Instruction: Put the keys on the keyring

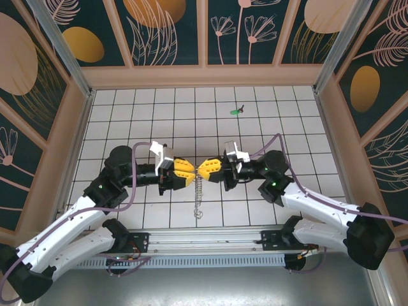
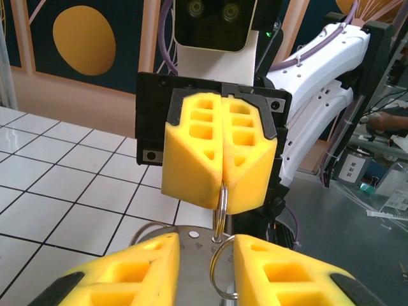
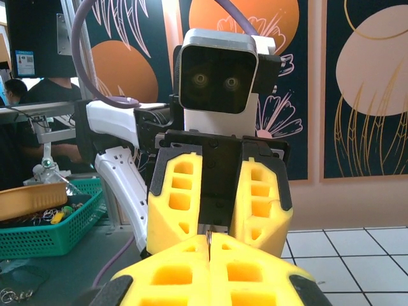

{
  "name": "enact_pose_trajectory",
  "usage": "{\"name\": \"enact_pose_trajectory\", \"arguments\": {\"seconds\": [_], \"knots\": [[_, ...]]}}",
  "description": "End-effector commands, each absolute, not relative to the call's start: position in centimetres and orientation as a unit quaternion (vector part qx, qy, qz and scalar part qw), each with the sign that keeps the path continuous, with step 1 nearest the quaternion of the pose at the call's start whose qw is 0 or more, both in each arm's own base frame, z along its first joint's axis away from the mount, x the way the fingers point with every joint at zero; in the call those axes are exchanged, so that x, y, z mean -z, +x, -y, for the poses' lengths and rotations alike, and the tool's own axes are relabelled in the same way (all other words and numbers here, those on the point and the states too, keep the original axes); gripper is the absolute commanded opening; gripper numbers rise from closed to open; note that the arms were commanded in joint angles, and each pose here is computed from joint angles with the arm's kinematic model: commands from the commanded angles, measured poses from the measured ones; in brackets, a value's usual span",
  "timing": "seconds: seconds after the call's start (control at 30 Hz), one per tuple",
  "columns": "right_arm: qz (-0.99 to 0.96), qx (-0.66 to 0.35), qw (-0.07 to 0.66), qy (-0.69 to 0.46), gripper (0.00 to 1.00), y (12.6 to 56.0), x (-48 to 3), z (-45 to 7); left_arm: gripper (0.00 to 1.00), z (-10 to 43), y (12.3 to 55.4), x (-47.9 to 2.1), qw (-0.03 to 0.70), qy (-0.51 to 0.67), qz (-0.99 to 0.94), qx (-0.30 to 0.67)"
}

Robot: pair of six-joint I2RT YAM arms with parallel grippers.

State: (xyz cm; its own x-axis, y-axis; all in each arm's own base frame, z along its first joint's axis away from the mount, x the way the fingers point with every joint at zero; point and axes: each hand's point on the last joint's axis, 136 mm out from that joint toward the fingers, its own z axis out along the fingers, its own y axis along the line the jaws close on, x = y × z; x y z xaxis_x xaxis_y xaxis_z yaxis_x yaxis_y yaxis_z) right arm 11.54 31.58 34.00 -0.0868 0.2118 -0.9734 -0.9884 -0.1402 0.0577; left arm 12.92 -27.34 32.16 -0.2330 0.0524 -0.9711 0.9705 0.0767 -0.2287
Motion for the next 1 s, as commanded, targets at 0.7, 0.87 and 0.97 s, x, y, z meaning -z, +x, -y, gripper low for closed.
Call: {"name": "enact_pose_trajectory", "arguments": {"seconds": [0.7,0.87,0.97], "knots": [[-0.4,-0.61,0.509,-0.457,0.0,11.6,-33.8,-30.8,0.15,28.0,13.1,-34.0,0.447,0.443,-0.563,0.536],[-0.397,-0.61,0.51,-0.458,0.0,11.7,-33.9,-30.5,0.1,28.4,13.5,-33.6,0.442,0.442,-0.567,0.537],[-0.398,-0.609,0.512,-0.457,0.0,11.9,-33.8,-30.3,0.07,28.6,13.8,-33.4,0.438,0.443,-0.569,0.537]]}}
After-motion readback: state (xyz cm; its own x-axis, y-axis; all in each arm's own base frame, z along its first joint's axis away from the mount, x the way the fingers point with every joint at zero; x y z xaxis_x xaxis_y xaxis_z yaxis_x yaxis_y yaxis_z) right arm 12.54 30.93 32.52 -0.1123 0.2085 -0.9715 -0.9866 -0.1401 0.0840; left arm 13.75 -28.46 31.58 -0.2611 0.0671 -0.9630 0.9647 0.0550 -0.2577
